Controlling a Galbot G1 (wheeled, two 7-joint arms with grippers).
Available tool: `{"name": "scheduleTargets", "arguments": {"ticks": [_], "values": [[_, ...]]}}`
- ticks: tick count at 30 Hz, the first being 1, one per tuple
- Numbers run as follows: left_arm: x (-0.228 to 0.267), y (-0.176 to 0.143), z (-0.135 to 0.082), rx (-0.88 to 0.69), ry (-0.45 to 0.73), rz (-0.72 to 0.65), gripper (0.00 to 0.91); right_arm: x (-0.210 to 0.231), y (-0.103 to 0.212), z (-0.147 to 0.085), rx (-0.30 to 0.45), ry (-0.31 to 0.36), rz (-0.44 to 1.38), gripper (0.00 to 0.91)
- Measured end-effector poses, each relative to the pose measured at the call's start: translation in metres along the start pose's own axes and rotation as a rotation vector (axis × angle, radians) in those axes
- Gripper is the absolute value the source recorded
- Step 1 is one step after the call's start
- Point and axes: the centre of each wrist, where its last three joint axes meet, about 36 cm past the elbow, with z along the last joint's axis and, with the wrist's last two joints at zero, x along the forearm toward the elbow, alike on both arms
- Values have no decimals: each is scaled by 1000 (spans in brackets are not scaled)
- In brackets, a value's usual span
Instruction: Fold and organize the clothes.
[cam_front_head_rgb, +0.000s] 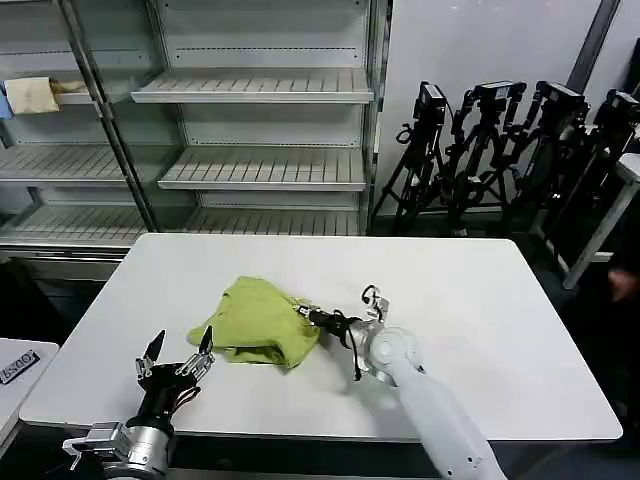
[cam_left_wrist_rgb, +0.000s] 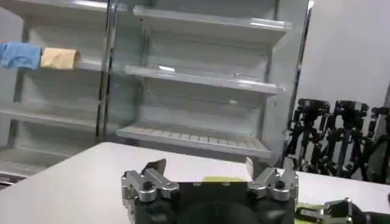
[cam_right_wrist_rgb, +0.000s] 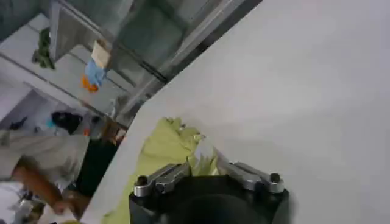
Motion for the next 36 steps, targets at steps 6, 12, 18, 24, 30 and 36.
{"name": "scheduleTargets", "arguments": {"ticks": [6,12,18,24,30,36], "values": [[2,-8,1,11,0,13,907,19,-6,-7,-48,-29,-21,907],[6,-15,2,17,3,29,907,49,1,-9,-30,-70,-37,907],[10,-17,4,19,1,31,907,89,7,-7,-8,-108,-26,907],[15,-22,5,22,4,38,907,125,16,15,-12,-110,-25,907],[17,-25,8,24,14,44,907,142,31,46,-38,-80,-42,907],[20,-26,11,18,25,46,907,138,39,69,-98,-56,-51,907]]}}
